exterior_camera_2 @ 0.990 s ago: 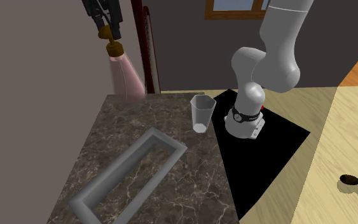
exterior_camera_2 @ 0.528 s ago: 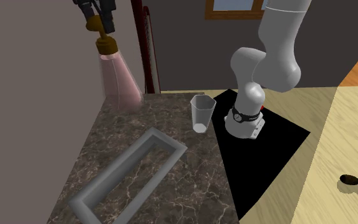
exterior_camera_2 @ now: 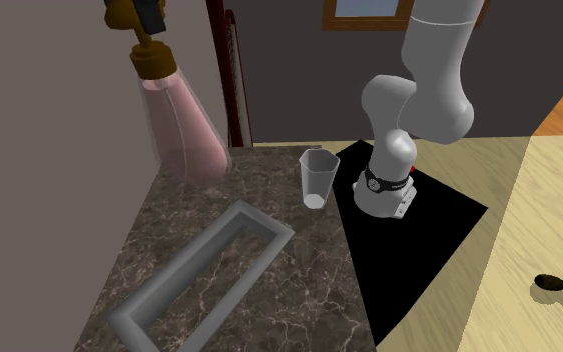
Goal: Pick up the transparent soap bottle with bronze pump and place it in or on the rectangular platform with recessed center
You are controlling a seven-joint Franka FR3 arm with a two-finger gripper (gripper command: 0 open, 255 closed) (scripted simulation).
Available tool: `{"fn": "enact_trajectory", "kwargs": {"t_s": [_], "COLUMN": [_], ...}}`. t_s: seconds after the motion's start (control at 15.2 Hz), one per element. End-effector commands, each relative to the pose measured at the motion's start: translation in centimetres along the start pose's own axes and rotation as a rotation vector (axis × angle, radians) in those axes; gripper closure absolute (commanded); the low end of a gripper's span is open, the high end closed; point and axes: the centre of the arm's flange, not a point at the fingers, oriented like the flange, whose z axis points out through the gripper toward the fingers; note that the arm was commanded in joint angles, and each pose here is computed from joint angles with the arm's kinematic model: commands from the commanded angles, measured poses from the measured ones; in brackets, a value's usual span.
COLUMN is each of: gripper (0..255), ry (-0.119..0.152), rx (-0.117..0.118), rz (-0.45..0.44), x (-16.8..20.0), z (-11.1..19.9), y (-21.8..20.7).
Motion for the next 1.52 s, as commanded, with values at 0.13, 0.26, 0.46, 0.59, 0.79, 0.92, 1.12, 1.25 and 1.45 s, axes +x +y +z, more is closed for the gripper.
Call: {"fn": "enact_trajectory", "kwargs": {"t_s": [0.13,0.26,0.46,0.59,0.79,0.92,1.12,1.25,1.45], "gripper": [255,255,255,255,255,255,255,255,255], "ry": [0.0,0.0,0.0,0.0,0.0,0.0,0.0,0.0,0.0], "rx": [0.0,0.0,0.0,0.0,0.0,0.0,0.0,0.0,0.0], "rz": [0.0,0.0,0.0,0.0,0.0,0.0,0.0,0.0,0.0], "x": [3.0,4.2,4.3,4.3,4.4,4.5,4.6,4.6,4.7], "z": [-2.5,-3.5,-1.9,-0.9,0.7,1.8,3.4,4.4,6.0], "y": [-4.0,-5.6,-5.6,-5.6,-5.6,-5.6,-5.6,-5.6,-5.6]}}
